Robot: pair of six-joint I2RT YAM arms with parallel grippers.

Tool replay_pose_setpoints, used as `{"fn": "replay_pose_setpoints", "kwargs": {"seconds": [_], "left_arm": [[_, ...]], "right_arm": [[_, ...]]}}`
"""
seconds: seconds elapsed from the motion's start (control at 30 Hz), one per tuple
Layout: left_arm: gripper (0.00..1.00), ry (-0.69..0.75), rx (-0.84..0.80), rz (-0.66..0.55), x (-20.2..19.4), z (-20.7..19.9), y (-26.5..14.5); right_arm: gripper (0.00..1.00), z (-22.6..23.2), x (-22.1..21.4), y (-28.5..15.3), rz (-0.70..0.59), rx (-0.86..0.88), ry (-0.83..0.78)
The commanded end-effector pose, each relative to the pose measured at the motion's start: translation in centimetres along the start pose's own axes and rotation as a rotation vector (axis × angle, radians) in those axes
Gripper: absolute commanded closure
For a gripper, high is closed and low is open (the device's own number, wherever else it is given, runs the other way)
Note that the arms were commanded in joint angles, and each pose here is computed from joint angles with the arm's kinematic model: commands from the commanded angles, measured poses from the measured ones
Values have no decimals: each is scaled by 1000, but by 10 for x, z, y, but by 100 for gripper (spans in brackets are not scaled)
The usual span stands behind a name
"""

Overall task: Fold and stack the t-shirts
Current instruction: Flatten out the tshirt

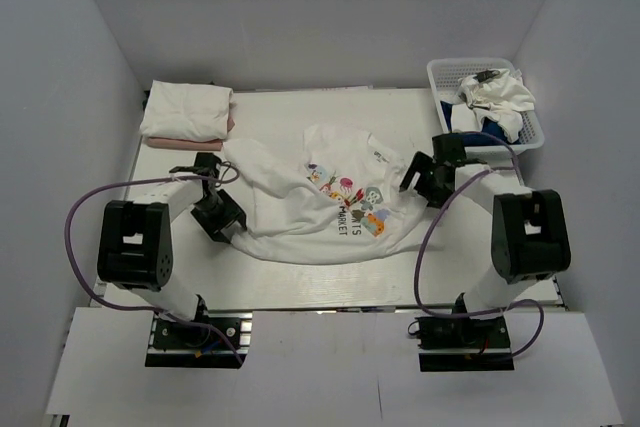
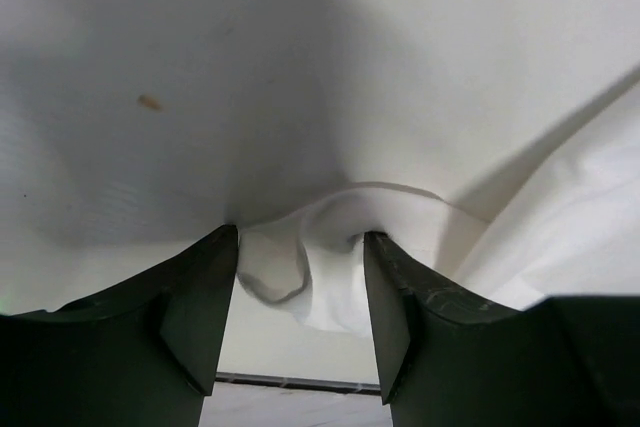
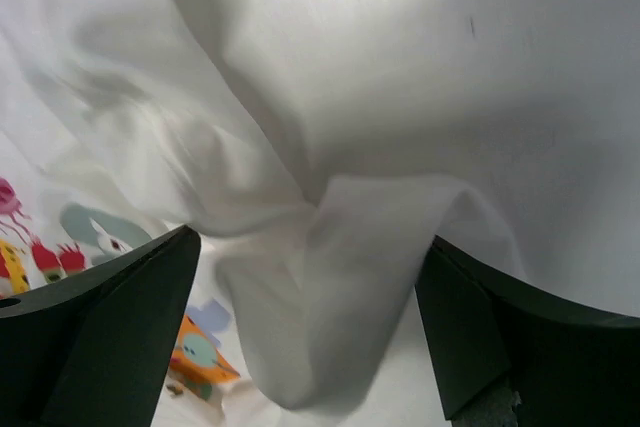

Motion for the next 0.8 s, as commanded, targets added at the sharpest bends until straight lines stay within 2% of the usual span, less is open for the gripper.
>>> {"fn": "replay_pose_setpoints", "kwargs": {"seconds": [0.0,0.07,0.23,0.4,0.43,0.47,0.53,0.7,0.77], "left_arm": [[36,0,-44,-125,36,-26,-19],[36,7,-19,-144,40,-24,-25],[31,18,-38,-159,26,-14,-41],[31,8,-59,-99,-9,8,-38],[31,7,-57,-75,-19,14,-34],[31,19,-87,-89,-22,11,-36],[31,24,-88,-57,-37,15,-25],[38,40,-95,-24,-40,4,-7],[44,62,-49,0,-43,3,3]], "right_arm": [[10,21,57,4,-155,5,-60],[10,33,78,-7,-195,3,-74],[10,36,80,-48,-255,20,-62],[10,3,51,-91,-274,-58,-7],[10,-4,51,-107,-318,-79,8],[10,-23,32,-104,-265,-155,45],[10,-46,12,-111,-253,-226,61],[10,-68,-15,-115,-244,-236,116],[10,-75,-29,-105,-201,-232,131]]}}
Point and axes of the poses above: each gripper's point midway between its finger pads, its own y axis out along the fingers, its own z axis along the line the jaws close on, x = y × z, the point moved 2 cm from there along -y, back along the fingers, and after that the axes turned 3 degrees about y, right-handed, at the moved point
